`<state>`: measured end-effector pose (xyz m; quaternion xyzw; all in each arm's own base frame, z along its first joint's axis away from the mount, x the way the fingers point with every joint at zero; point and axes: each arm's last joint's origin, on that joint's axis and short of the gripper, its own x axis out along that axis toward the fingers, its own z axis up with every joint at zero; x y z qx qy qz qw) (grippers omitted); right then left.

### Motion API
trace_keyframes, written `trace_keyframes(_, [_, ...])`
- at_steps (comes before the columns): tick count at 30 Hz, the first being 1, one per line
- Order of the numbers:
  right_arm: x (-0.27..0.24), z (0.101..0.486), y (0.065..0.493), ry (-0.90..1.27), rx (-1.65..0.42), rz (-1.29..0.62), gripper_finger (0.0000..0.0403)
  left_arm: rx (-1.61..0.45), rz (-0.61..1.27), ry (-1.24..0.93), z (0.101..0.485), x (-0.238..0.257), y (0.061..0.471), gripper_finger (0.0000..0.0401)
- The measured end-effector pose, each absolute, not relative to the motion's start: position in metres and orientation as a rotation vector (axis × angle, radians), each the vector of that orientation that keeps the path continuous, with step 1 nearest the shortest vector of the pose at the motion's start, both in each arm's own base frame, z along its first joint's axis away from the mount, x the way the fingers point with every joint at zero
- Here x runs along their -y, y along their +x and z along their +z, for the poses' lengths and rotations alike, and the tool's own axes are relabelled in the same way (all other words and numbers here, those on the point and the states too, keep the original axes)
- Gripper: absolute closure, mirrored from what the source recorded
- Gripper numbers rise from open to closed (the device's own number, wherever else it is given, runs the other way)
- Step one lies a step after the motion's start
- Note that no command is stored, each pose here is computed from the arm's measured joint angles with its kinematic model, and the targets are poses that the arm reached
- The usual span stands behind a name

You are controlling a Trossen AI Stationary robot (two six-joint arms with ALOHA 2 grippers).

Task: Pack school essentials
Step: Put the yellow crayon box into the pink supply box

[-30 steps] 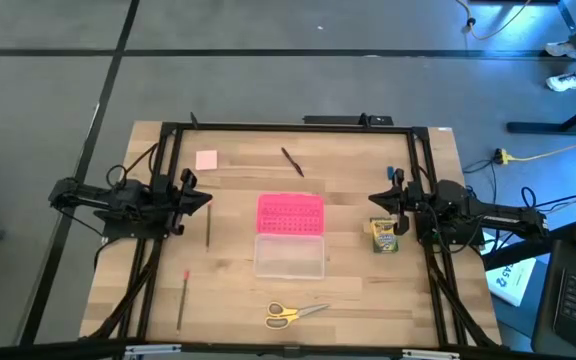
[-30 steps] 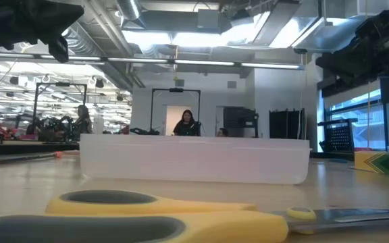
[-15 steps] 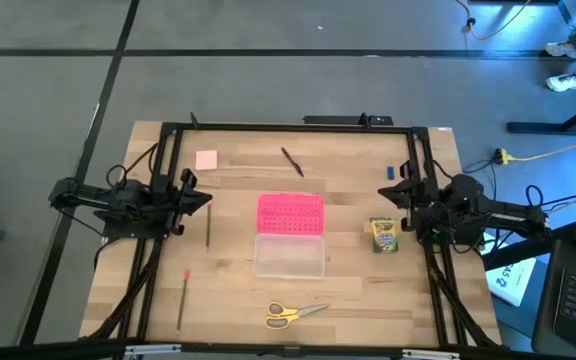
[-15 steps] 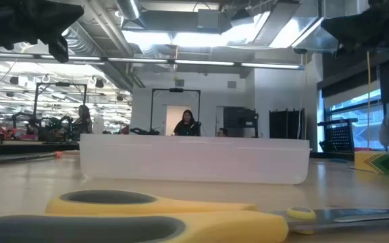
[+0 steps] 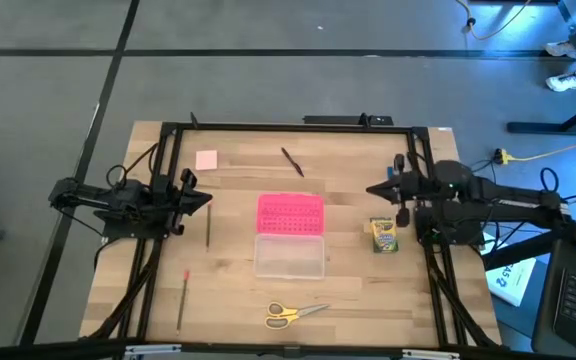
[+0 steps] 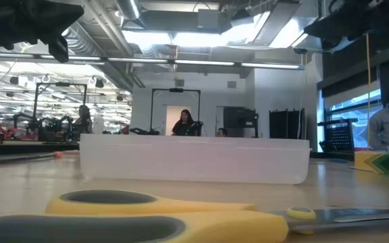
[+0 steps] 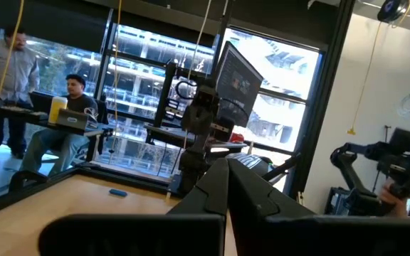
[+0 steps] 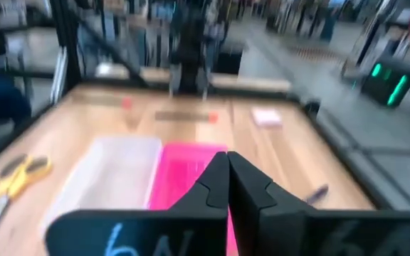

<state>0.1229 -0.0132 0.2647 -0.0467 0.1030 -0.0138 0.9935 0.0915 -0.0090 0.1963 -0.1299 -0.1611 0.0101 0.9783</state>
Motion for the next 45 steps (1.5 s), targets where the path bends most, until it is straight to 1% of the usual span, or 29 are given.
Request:
trace_keyframes(9, [0.013, 0.296, 0.126, -0.062, -0.468, -0.011, 0.0402, 0.324, 0.02, -0.262, 0.196, 0.009, 0.092, 0.0401])
trace_keyframes(13, [0.012, 0.31, 0.12, -0.076, -0.505, -0.039, 0.0403, 0.324, 0.021, -0.262, 0.196, 0.009, 0.092, 0.0401])
trace_keyframes(16, [0.01, 0.314, 0.116, -0.084, -0.53, -0.053, 0.0402, 0.324, 0.02, -0.262, 0.196, 0.009, 0.092, 0.0401])
trace_keyframes(28, [0.008, 0.306, 0.118, 0.034, -0.639, -0.12, 0.0402, 0.324, 0.02, -0.262, 0.196, 0.009, 0.092, 0.0401])
trace_keyframes(31, [0.008, 0.3, 0.119, 0.071, -0.699, -0.13, 0.0402, 0.325, 0.02, -0.262, 0.196, 0.009, 0.092, 0.0401])
trace_keyframes(35, [0.007, 0.293, 0.118, 0.191, -0.792, -0.184, 0.0402, 0.325, 0.024, -0.258, 0.196, 0.009, 0.092, 0.0401])
trace_keyframes(37, [0.007, 0.291, 0.118, 0.248, -0.805, -0.21, 0.0402, 0.335, 0.066, -0.223, 0.197, 0.008, 0.091, 0.0401])
trace_keyframes(41, [0.007, 0.29, 0.119, 0.288, -0.813, -0.231, 0.0402, 0.303, 0.093, -0.155, 0.206, 0.007, 0.089, 0.0401])
trace_keyframes(45, [0.008, 0.291, 0.119, 0.321, -0.801, -0.245, 0.0402, 0.215, 0.099, -0.132, 0.222, 0.006, 0.086, 0.0401])
